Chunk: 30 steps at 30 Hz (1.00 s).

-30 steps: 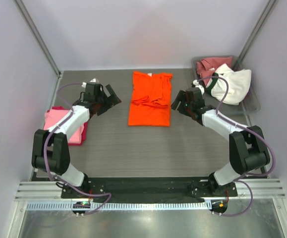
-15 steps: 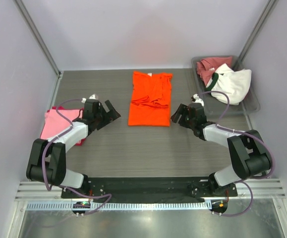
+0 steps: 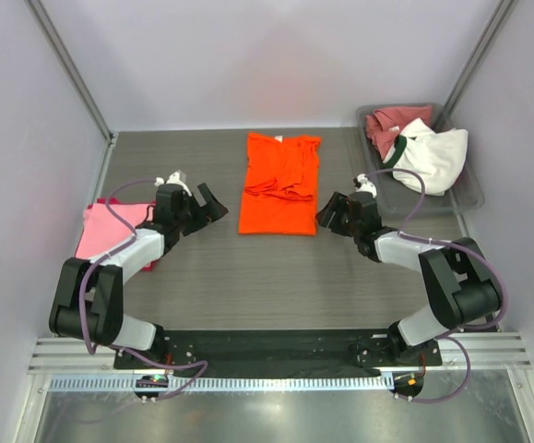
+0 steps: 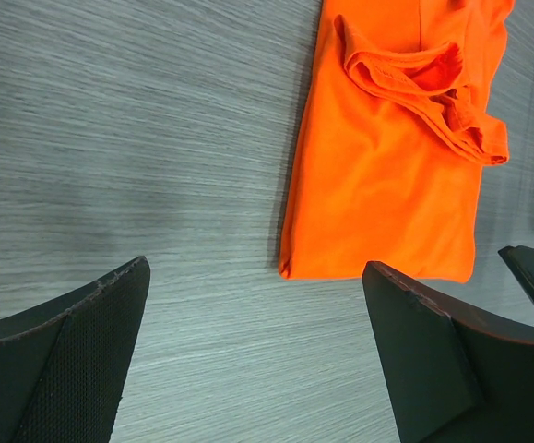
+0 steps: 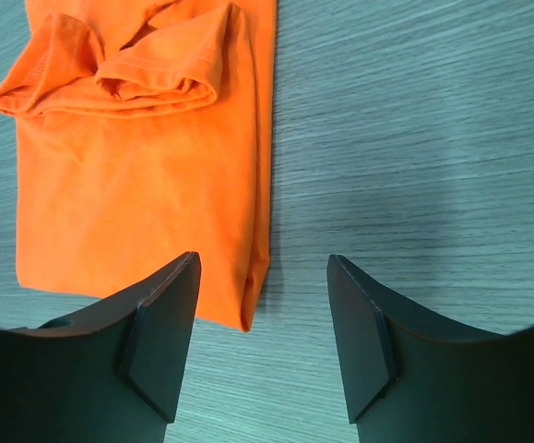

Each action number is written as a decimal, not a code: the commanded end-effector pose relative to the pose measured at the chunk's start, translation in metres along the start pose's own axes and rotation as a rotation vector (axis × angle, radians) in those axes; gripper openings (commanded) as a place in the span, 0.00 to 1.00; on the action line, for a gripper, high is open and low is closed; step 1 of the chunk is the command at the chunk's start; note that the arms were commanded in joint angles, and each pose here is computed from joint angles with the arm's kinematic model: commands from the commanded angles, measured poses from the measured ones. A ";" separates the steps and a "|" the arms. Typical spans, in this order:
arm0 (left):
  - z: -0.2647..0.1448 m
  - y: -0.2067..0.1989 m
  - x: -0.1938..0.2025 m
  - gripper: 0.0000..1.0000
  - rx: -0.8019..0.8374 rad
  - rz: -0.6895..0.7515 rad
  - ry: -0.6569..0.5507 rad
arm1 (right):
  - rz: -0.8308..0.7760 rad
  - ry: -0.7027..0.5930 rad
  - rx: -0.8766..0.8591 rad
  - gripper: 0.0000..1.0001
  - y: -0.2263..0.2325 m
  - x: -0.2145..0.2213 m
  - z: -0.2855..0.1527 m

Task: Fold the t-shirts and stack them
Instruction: Fold the tshirt

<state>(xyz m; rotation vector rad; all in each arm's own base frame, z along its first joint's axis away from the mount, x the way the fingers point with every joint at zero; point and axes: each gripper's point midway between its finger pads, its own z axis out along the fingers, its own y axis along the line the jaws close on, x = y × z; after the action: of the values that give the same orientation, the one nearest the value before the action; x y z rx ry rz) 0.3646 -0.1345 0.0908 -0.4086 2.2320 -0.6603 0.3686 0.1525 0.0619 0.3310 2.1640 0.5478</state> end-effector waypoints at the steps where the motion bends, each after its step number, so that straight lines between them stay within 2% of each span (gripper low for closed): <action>1: -0.003 -0.011 -0.014 0.98 0.046 0.031 -0.053 | -0.003 -0.039 -0.013 0.63 0.007 -0.008 0.005; 5: -0.003 -0.012 -0.011 0.95 0.050 0.035 -0.048 | -0.011 -0.028 -0.001 0.57 0.008 -0.006 0.006; 19: 0.002 -0.023 0.003 0.91 0.040 0.027 0.024 | 0.019 0.044 0.004 0.53 0.009 0.011 0.015; 25: 0.008 -0.026 0.018 0.81 0.030 0.034 0.078 | 0.020 0.121 -0.035 0.47 0.019 0.026 0.022; 30: 0.019 -0.025 0.032 0.80 0.016 0.041 0.134 | 0.020 0.149 -0.038 0.47 0.022 0.032 0.026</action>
<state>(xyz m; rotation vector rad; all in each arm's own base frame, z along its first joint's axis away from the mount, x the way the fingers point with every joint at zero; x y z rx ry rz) 0.3550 -0.1672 0.0744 -0.3326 2.3387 -0.6792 0.3678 0.1826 0.0312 0.3145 2.2904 0.6066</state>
